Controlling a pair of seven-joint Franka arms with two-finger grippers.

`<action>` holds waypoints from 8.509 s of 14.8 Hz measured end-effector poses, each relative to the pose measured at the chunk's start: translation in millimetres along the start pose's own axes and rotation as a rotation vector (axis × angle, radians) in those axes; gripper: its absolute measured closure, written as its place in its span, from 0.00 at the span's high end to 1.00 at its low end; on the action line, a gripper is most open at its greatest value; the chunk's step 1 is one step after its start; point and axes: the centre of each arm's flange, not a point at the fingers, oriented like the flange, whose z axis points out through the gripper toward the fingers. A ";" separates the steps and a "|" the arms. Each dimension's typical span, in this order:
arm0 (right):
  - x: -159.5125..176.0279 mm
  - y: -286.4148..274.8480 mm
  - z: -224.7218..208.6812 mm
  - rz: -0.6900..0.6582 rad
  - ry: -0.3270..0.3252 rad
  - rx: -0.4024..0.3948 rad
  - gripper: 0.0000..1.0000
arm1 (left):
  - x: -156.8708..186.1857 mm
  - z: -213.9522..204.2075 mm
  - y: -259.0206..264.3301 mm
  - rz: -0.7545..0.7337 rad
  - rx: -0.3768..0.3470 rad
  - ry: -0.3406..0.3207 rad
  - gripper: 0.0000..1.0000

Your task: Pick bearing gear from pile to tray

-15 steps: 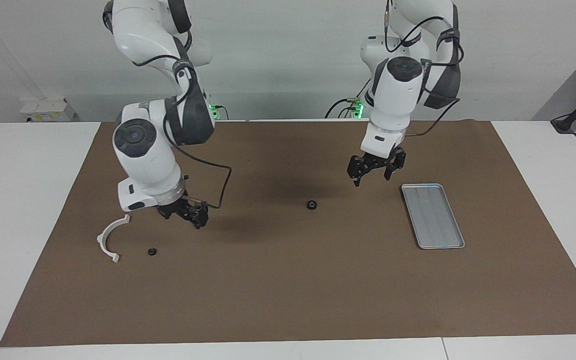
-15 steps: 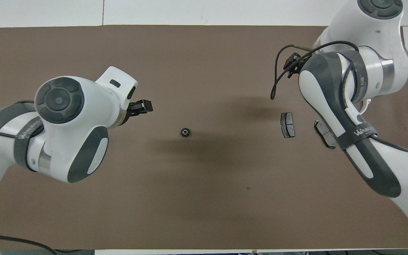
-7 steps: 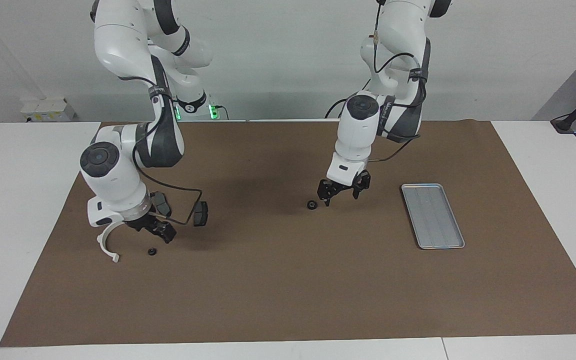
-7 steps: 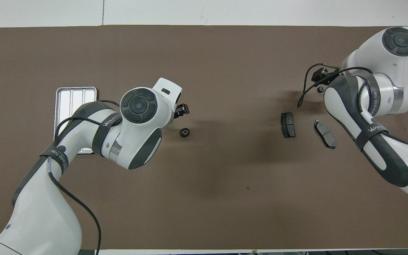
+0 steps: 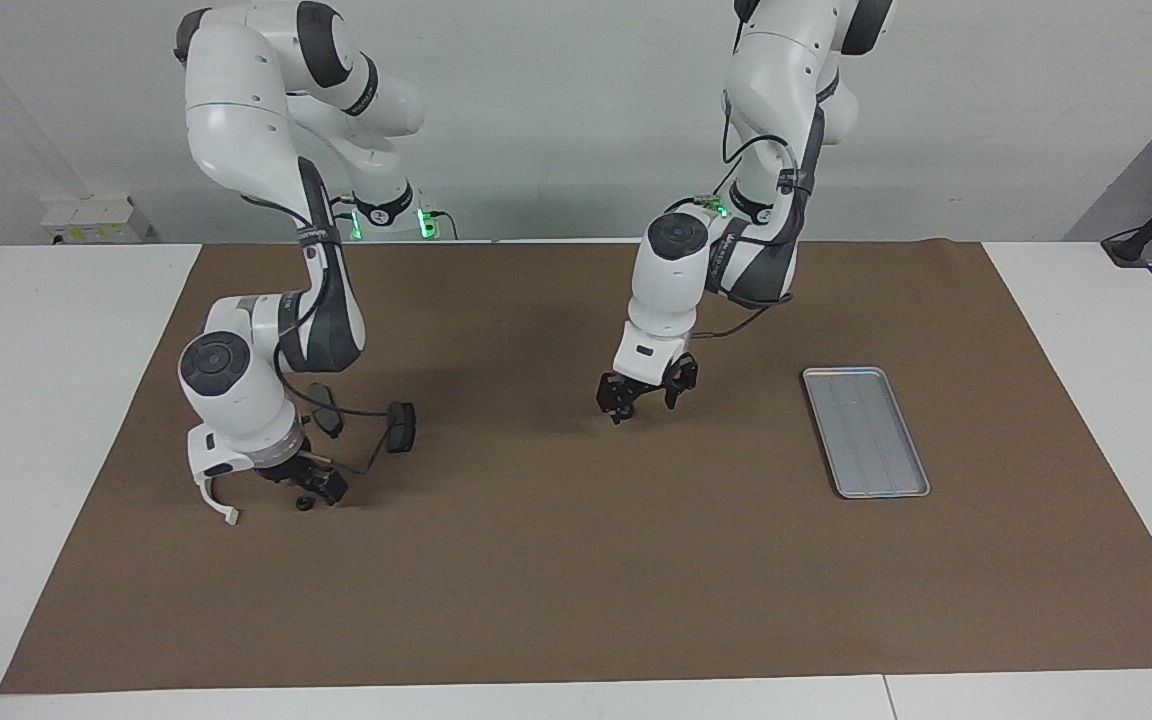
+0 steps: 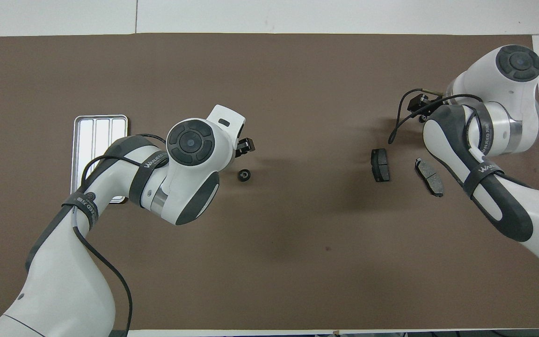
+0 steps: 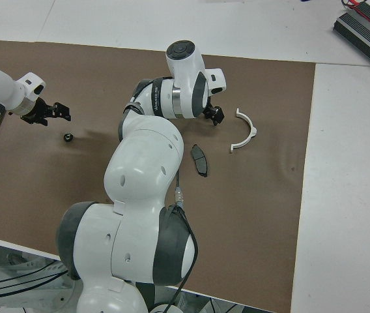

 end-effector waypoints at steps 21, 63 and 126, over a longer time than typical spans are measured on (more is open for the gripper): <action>8.8 3.0 9.1 -0.009 0.049 0.009 0.70 | -38.8 38.2 0.1 0.003 0.034 -0.037 0.90; -209.7 -279.6 -188.4 0.184 -0.049 0.104 0.24 | 119.9 -70.9 -338.5 0.328 0.077 -0.113 0.35; -37.2 -39.3 -213.4 -0.476 0.066 0.048 1.00 | -10.0 18.9 12.3 0.080 0.027 -0.025 0.80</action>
